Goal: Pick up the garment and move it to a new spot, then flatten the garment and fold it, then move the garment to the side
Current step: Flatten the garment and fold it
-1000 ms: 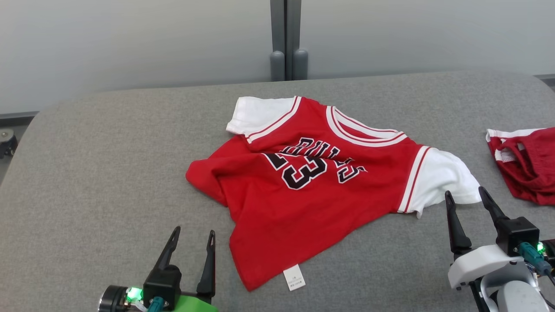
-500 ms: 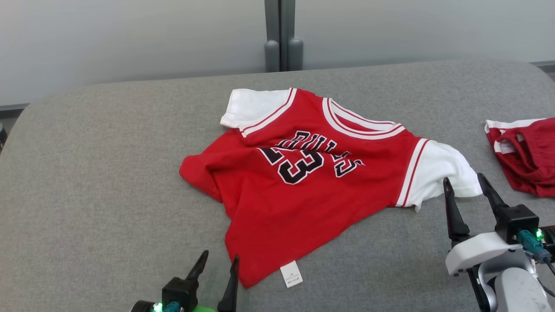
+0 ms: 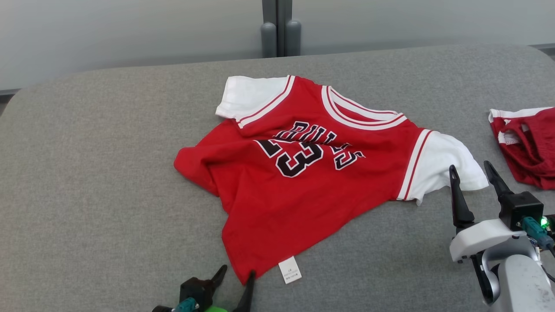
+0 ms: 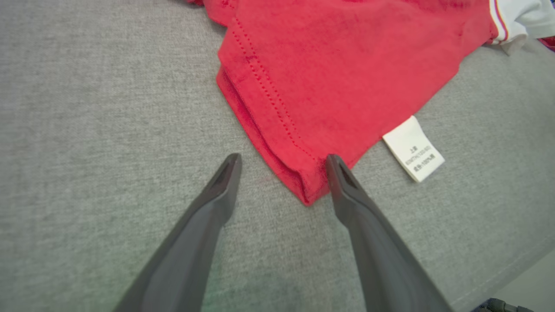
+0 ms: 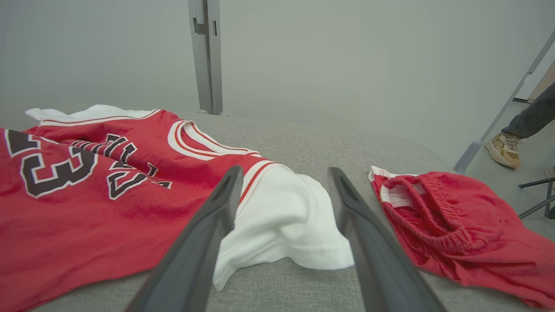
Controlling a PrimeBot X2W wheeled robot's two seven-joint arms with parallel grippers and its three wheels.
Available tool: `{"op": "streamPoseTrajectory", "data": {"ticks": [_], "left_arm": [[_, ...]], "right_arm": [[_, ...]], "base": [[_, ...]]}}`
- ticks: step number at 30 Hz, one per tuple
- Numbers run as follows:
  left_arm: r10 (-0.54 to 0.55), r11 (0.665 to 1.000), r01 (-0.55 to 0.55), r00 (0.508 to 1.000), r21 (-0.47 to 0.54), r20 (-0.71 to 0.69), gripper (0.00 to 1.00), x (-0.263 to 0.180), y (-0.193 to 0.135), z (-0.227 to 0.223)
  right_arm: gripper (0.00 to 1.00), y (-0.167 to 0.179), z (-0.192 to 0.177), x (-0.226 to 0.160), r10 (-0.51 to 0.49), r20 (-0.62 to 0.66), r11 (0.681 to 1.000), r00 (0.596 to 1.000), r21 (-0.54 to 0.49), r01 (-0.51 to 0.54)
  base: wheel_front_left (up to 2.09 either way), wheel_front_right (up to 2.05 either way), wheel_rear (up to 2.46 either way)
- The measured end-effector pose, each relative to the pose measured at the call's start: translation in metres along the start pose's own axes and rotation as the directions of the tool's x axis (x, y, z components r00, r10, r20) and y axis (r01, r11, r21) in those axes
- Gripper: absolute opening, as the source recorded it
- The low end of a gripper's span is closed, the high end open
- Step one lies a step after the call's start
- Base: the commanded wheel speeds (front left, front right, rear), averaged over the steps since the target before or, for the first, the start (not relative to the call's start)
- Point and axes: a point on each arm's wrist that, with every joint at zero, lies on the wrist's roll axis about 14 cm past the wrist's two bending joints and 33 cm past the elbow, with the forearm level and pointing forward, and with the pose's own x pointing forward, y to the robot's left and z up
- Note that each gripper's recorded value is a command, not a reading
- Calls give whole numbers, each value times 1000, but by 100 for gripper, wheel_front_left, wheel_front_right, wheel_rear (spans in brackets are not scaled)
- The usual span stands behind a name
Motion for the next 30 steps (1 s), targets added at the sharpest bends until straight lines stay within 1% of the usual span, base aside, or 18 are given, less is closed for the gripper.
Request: {"op": "streamPoseTrajectory", "data": {"ticks": [4, 5, 6, 7, 8, 13, 18, 26, 30], "left_arm": [[-14, 1000, 13, 1000, -11, -26, 100, 4, -2, -5], [-19, 1000, 19, 999, -15, -30, 87, 6, -4, -6], [-24, 1000, 24, 999, -15, -33, 46, 7, -5, -6], [-30, 999, 29, 999, -17, -38, 38, 8, -6, -7], [-35, 999, 34, 999, -16, -41, 0, 9, -7, -7], [-59, 998, 57, 996, -36, -63, 0, 13, -14, -12], [-64, 997, 62, 996, -36, -66, 0, 17, -12, -10], [-65, 997, 64, 996, -32, -55, 0, 21, -10, -6], [-63, 998, 61, 997, -32, -51, 0, 23, -9, -5]], "right_arm": [[100, 0, 1, 4, -1, 3, 1000, 1000, 0, 1], [100, 0, 0, 4, -1, 0, 1000, 1000, 0, 1], [100, -1, -1, 4, -4, -3, 1000, 1000, 0, 4], [100, -2, -3, 4, -7, -9, 1000, 1000, -2, 7], [100, -4, -5, 5, -10, -16, 1000, 1000, -6, 10], [100, -17, -15, 9, -30, -52, 999, 998, -39, 28], [100, -33, -35, 12, -61, -121, 997, 991, -61, 53], [100, -46, -72, 15, -105, -243, 994, 964, -40, 98], [100, -46, -83, 21, -108, -276, 994, 955, -32, 103]], "base": [[0, 0, 0], [0, 0, 0], [0, 0, 0], [0, 0, 0], [0, 0, 0], [0, 0, 0], [0, 0, 0], [0, 0, 0], [0, 0, 0]]}}
